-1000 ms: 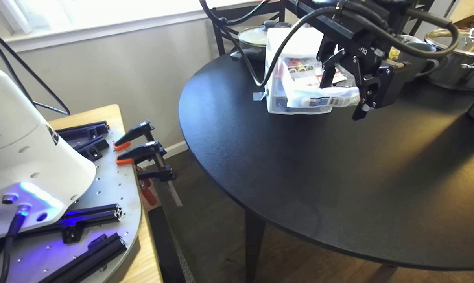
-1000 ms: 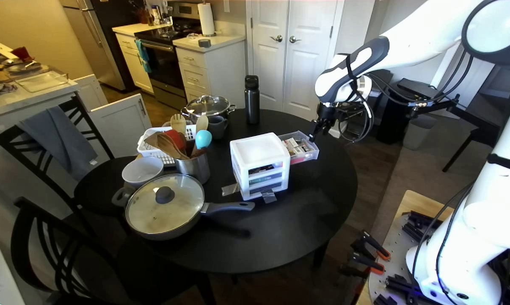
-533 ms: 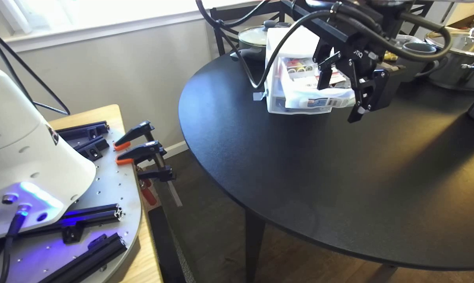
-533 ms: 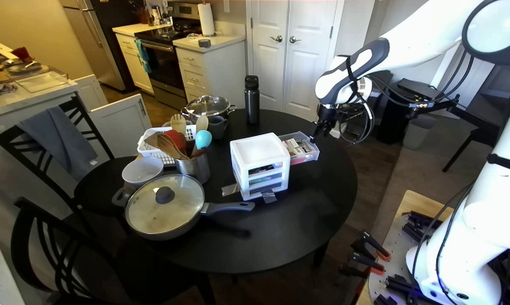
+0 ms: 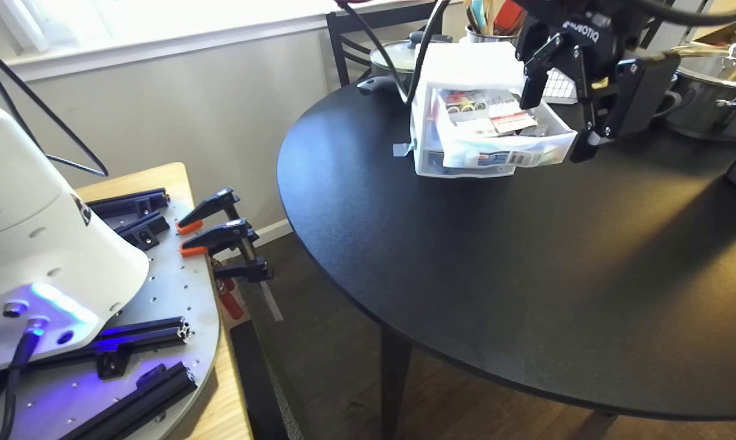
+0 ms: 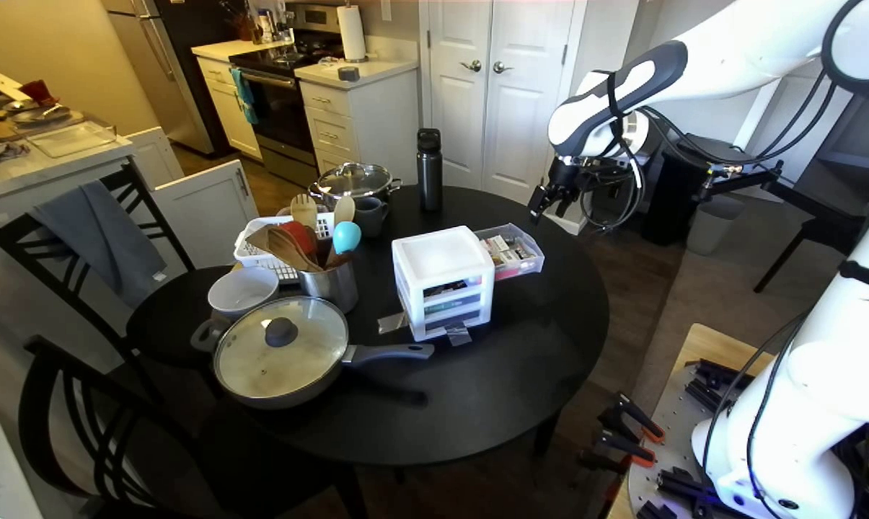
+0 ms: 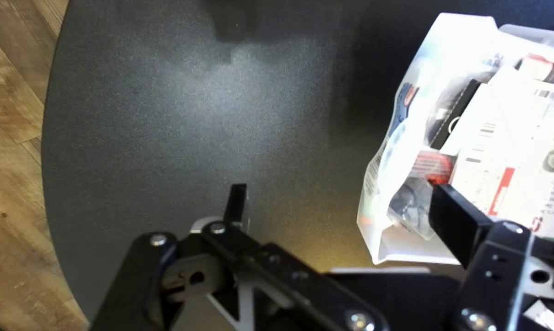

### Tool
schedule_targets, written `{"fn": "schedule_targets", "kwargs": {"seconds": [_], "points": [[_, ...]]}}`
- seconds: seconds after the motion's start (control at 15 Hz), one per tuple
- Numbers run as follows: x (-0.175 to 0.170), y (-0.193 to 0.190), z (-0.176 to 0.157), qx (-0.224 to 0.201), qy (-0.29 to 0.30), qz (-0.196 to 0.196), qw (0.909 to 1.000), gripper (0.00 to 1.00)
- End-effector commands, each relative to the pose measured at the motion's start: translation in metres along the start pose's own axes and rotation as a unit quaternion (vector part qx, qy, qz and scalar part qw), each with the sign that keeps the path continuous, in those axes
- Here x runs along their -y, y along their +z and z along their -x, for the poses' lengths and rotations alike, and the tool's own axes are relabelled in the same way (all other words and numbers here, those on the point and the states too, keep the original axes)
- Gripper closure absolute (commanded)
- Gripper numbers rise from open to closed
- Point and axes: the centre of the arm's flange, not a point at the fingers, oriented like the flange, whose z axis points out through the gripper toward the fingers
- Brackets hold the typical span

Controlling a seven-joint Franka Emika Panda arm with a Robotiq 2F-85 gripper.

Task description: Open the top drawer

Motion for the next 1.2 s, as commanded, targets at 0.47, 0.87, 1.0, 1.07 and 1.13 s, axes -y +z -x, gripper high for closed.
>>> {"fn": "schedule_targets", "kwargs": {"seconds": [0.47, 0.87, 1.0, 1.07, 1.13], "points": [[0.004, -0.039, -0.011, -0.037, 0.045, -0.027, 0.9979, 0.00], [0.005, -0.043, -0.014, -0.041, 0.051, -0.030, 0.9974, 0.00], [0.005, -0.043, -0.014, -0.041, 0.051, -0.030, 0.9974, 0.00], [0.005, -0.043, -0.014, -0.041, 0.051, -0.030, 0.9974, 0.00], [0.005, -0.043, -0.014, -0.041, 0.051, -0.030, 0.9974, 0.00]]}}
